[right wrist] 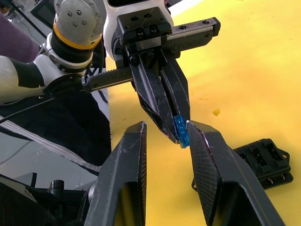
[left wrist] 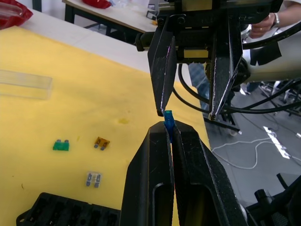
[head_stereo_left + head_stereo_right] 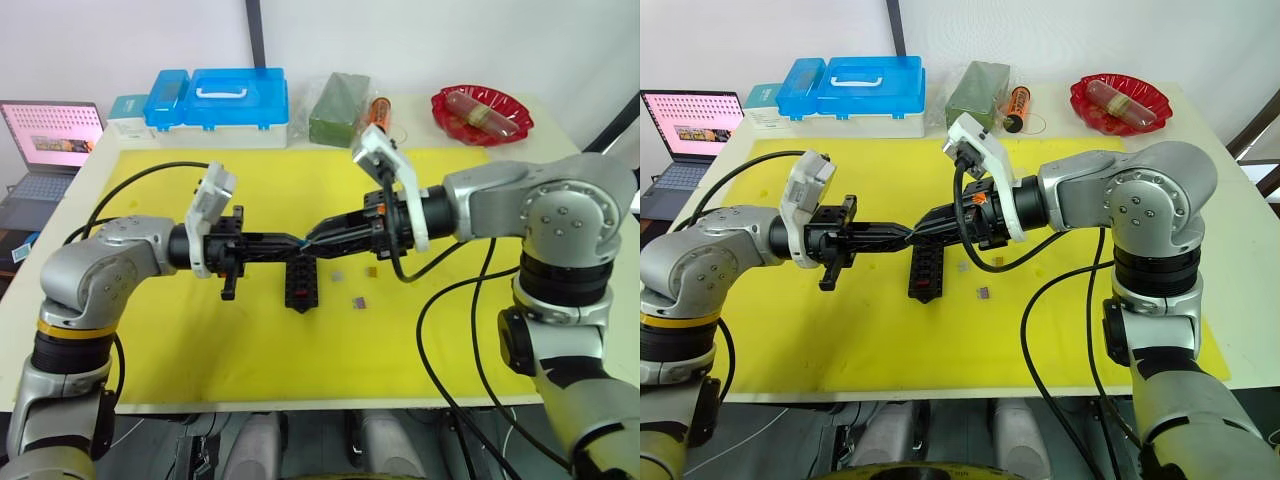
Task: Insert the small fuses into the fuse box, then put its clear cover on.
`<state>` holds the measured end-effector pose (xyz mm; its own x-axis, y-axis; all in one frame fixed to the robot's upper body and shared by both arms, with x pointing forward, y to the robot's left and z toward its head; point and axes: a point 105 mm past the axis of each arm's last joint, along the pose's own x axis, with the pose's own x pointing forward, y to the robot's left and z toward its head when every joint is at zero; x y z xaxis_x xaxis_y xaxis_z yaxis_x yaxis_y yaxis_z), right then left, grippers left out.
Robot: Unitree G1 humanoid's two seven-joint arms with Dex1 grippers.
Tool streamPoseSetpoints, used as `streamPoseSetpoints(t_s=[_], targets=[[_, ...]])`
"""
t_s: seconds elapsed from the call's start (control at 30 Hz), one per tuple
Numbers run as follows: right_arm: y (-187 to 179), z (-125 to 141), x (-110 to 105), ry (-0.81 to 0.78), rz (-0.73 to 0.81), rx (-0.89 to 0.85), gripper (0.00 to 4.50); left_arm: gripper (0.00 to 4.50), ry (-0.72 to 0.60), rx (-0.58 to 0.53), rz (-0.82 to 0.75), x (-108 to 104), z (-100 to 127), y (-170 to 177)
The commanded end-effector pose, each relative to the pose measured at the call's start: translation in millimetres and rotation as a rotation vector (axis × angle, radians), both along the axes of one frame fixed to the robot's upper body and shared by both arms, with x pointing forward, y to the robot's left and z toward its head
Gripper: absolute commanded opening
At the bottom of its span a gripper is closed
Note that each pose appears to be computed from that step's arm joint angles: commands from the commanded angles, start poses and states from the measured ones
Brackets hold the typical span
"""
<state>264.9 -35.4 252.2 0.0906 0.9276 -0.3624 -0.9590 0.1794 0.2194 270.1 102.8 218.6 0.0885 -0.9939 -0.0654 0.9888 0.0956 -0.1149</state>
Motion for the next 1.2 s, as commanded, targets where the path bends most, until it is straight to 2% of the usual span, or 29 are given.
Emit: streamPoseSetpoints(t_s=[0.03,0.43,0.57,1.2], targets=[[-1.1,6.9,-0.7,-0.027,0.003,0.013,1.36,0.00,-0.049,0.005,-0.020,-5.1,7.0,-2.0],[-4.1,4.2,2.0,-0.033,-0.009,0.002,1.36,0.00,-0.051,0.006,-0.019,-5.7,6.8,-1.1],[-3.9,2.4,2.2,-0.038,-0.009,-0.007,0.54,0.00,-0.054,0.002,-0.018,-5.5,7.7,-1.2],[-4.8,-2.0,4.4,-0.062,-0.010,-0.027,0.54,0.00,-0.054,0.000,-0.010,-5.3,9.2,0.9]])
